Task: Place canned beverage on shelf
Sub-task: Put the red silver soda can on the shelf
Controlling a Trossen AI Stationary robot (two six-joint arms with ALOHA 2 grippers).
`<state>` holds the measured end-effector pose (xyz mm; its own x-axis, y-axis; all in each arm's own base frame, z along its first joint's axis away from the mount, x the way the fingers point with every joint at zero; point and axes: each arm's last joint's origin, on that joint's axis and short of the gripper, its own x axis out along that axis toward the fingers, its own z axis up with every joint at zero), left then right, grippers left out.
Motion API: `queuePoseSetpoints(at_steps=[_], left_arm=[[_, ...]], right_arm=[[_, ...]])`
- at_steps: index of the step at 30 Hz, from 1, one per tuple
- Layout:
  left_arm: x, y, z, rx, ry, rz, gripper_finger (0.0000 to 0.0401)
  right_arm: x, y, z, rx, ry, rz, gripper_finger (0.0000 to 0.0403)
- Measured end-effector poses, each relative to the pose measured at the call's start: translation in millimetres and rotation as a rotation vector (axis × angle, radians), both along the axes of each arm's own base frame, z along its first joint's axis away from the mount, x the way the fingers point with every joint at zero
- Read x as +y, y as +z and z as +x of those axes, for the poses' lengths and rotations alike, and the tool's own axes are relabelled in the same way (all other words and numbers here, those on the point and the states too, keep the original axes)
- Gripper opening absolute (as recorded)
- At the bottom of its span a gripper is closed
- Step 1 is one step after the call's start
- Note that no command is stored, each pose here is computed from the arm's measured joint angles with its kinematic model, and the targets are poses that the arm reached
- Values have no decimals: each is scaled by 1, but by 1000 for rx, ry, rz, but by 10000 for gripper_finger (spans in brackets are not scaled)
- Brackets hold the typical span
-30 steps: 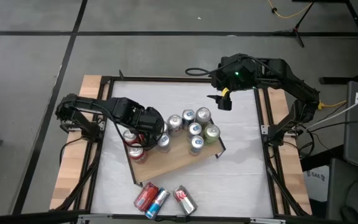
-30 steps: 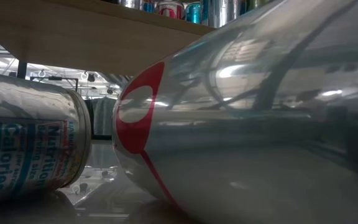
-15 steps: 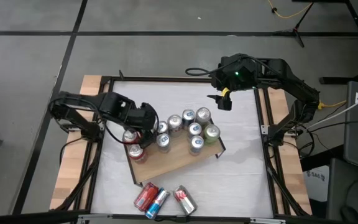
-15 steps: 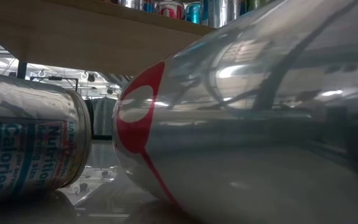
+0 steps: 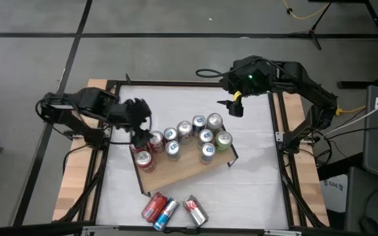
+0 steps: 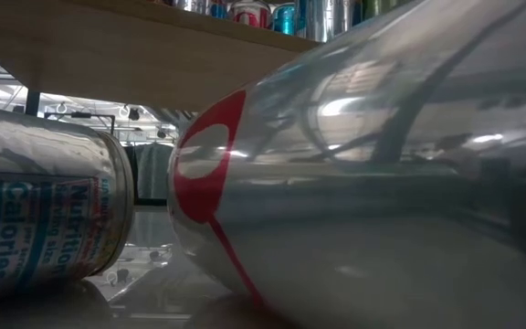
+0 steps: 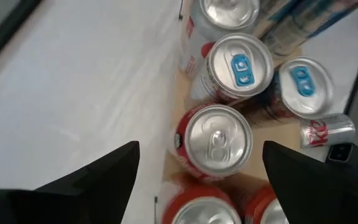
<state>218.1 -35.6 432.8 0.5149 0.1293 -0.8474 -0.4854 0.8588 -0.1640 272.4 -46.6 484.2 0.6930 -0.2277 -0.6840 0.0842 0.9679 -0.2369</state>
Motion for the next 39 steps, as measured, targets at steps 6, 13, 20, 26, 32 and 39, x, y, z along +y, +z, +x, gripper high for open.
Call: queuePoseSetpoints(at_steps=[6, 13, 20, 26, 32, 39], left_arm=[[2, 19, -34, -99, -70, 136, 330], [6, 35, -69, -196, -94, 305, 330], [9, 39, -79, -215, -121, 337, 330], [8, 38, -76, -206, -123, 337, 330], [6, 35, -71, -190, -145, 315, 330], [5, 34, -68, -183, -148, 312, 330]], right_arm=[[3, 0, 0, -26, 0, 129, 356], [24, 0, 2, -46, -39, 194, 356], [68, 3, 4, -110, -117, 233, 356], [110, 0, 2, -120, -123, 387, 356], [157, -9, 2, -101, -109, 450, 356], [208, -30, 7, -31, -122, 541, 356]])
